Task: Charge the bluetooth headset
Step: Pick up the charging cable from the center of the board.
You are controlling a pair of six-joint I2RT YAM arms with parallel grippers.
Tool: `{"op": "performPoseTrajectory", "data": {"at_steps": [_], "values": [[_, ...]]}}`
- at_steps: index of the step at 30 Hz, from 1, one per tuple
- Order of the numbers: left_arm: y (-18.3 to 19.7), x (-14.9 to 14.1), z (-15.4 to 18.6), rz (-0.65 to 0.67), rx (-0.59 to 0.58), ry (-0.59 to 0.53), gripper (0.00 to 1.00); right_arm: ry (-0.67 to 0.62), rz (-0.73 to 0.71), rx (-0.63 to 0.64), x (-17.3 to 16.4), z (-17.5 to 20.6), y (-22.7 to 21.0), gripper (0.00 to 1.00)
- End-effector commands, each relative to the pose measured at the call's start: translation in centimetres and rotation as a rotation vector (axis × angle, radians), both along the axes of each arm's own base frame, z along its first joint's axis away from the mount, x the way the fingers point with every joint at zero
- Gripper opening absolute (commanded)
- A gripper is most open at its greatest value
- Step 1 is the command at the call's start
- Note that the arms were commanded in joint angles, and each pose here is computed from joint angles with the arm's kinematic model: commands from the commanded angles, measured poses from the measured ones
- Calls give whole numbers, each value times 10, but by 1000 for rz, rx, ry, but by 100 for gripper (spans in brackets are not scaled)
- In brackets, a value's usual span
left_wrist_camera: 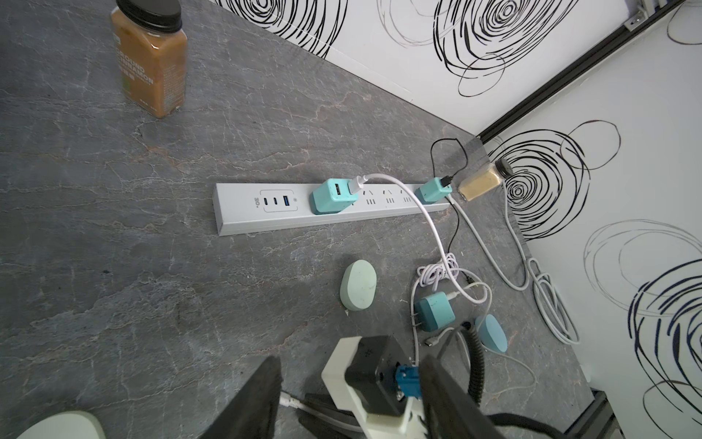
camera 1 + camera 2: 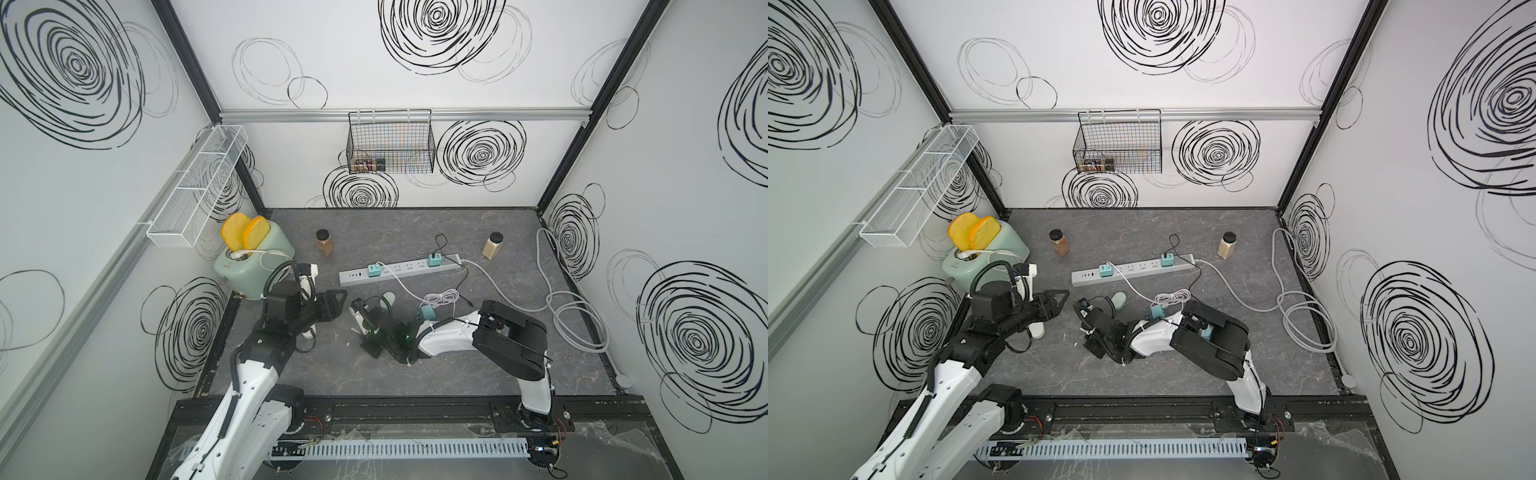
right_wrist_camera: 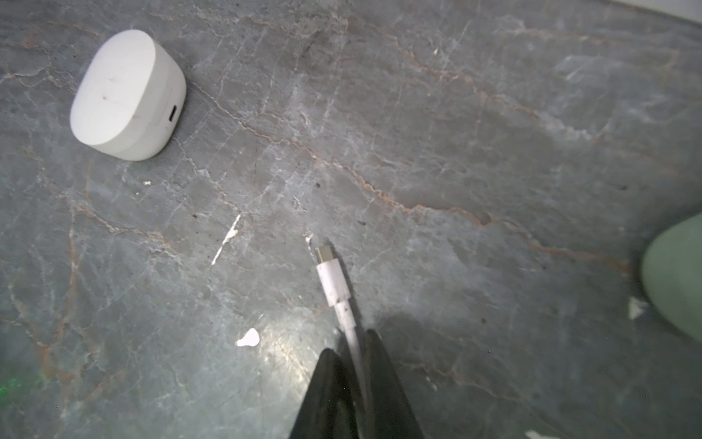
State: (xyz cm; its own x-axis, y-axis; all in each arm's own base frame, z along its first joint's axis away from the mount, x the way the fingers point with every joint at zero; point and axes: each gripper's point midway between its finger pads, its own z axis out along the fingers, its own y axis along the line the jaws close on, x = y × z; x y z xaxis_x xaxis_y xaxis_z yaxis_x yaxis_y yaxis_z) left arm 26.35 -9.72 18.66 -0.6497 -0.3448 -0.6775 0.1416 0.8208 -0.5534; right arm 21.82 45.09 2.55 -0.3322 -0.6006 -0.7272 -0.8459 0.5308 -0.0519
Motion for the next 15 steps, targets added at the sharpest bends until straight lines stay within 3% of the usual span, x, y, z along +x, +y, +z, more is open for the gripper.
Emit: {"op": "performPoseTrajectory", "data": {"at_steps": [1,7,15], "values": [[1,4,10,-5,1,-32,62,-38,-37,-41,6,-8,-7,14],[1,6,9,-8,7,-32,62,-10,-68,-18,11,0,-20,5],[-23,5,14,-90,5,-97,64,124,-46,283,12,82,-61,5]]}}
